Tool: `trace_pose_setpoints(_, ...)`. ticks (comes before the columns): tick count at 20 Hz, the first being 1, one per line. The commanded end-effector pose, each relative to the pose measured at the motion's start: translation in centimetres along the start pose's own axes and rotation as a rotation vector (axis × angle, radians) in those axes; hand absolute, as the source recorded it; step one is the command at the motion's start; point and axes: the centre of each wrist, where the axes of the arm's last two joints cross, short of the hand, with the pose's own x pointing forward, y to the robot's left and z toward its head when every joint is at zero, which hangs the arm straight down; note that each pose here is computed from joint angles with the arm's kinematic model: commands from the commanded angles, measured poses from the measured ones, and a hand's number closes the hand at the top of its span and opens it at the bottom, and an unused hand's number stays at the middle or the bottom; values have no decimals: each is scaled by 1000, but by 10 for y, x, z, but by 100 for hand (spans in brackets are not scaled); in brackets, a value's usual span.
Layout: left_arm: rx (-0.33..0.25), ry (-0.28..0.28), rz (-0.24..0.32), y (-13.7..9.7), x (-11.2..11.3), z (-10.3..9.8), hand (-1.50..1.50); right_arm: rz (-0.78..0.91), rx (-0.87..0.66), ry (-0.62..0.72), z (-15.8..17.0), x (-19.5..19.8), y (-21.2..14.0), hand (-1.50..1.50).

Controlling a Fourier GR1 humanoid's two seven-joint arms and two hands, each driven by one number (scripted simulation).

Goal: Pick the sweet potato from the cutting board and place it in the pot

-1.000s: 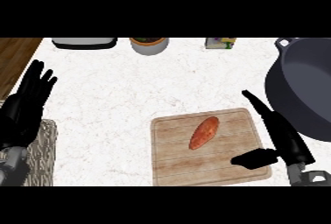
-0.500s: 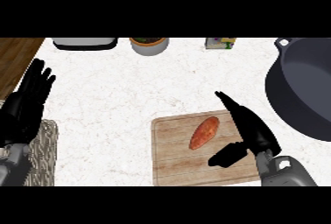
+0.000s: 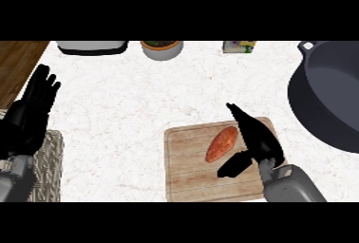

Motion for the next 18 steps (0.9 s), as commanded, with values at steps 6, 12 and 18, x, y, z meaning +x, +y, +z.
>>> trace_pose_setpoints(6, 22, 14, 69, -13, -8, 0, 0, 9, -4, 10, -16, 0, 7, -150)
trace_pose_setpoints(12, 5, 13, 67, -17, -8, 6, 0, 22, -4, 40, -29, -11, 24, -150)
trace_pose_setpoints(18, -3, 8, 66, -7, 9, -9, 0, 16, -7, 71, -35, -17, 36, -150)
